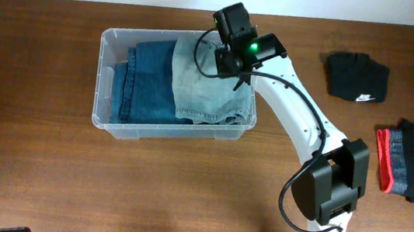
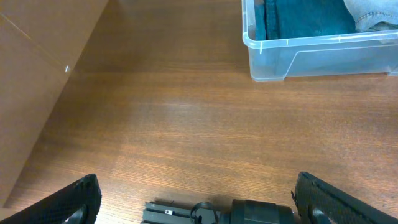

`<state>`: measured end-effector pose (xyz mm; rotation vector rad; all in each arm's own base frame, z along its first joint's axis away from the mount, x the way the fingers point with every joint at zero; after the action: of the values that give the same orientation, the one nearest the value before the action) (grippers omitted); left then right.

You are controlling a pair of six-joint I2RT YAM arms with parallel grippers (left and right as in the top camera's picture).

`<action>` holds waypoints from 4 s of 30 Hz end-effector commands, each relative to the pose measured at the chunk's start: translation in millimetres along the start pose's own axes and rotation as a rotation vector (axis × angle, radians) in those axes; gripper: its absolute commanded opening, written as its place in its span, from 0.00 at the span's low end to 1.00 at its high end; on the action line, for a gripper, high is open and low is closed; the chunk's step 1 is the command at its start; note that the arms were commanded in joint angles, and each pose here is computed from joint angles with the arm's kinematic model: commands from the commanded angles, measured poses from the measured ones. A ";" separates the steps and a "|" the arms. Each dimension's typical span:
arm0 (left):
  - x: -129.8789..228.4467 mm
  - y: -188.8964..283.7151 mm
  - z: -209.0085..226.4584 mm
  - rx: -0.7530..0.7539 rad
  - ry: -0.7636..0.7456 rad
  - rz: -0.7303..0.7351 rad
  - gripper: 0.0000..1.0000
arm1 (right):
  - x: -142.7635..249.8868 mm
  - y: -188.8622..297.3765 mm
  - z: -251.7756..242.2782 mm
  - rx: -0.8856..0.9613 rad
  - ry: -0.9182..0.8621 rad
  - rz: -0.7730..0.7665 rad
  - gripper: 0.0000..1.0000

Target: Pack container

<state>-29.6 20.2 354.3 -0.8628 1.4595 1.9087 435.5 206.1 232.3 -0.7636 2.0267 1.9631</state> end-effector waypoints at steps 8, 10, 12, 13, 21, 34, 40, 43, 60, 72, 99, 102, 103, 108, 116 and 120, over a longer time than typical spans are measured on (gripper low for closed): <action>0.5 -0.2 1.5 -0.013 -0.004 0.000 1.00 | 37.1 -11.8 4.9 -0.072 -0.044 0.245 0.04; 0.5 -0.2 1.5 -0.013 -0.004 0.000 0.99 | 43.5 -11.7 3.5 -0.060 -0.045 0.282 0.04; 0.5 -0.2 1.5 -0.013 -0.004 0.000 1.00 | 50.0 -13.9 2.7 -0.053 -0.040 0.314 0.04; 0.5 -0.2 1.5 -0.013 -0.004 0.000 0.99 | 53.1 -15.9 2.5 -0.050 -0.042 0.326 0.04; 0.5 -0.2 1.5 -0.013 -0.004 0.000 0.99 | 86.6 -47.2 5.1 -0.056 -0.048 0.406 0.04; 0.5 -0.2 1.5 -0.013 -0.004 0.000 0.99 | 16.2 14.3 5.1 -0.122 -0.090 0.110 0.04; 0.5 -0.2 1.5 -0.013 -0.004 0.000 0.99 | -32.3 40.5 9.3 -0.187 -0.126 -0.144 0.08; 0.5 -0.2 1.5 -0.013 -0.004 0.000 0.99 | -40.6 31.3 13.0 -0.200 -0.134 -0.196 0.08; 0.5 -0.2 1.5 -0.013 -0.004 0.000 1.00 | -11.3 -101.0 -26.9 -0.024 -0.196 0.009 0.04; 0.5 -0.2 1.5 -0.013 -0.004 0.000 1.00 | -19.0 -69.7 -21.4 -0.035 -0.161 -0.002 0.04; 0.5 -0.2 1.5 -0.014 -0.004 0.000 0.99 | 33.9 -1.0 82.0 -0.313 0.086 0.241 0.04; 0.5 -0.2 1.5 -0.013 -0.004 0.000 0.99 | 46.2 -20.3 90.4 -0.304 0.102 0.292 0.04; 0.5 -0.2 1.5 -0.013 -0.004 0.000 0.99 | 49.2 -25.0 92.0 -0.301 0.105 0.305 0.04; 0.5 -0.2 1.5 -0.013 -0.004 0.000 0.99 | 55.5 -30.2 100.1 -0.302 0.121 0.322 0.04; 0.5 -0.2 1.5 -0.014 -0.004 0.000 0.99 | 28.6 13.1 101.3 -0.346 0.118 0.192 0.04; 0.5 -0.2 1.5 -0.013 -0.004 0.000 0.99 | 15.9 26.7 101.7 -0.366 0.112 0.128 0.04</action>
<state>-29.6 20.2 354.3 -0.8628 1.4595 1.9087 394.2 290.6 203.2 -0.7323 1.9634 2.4470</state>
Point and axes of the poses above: each gripper's point midway between its finger pads, its own y axis back along the fingers, its own z axis along the line the jaws close on, x = y × z, the point moved 9 cm from there along y, back along the fingers, and after that the axes turned 1 degree about -y, right-handed, at the moved point
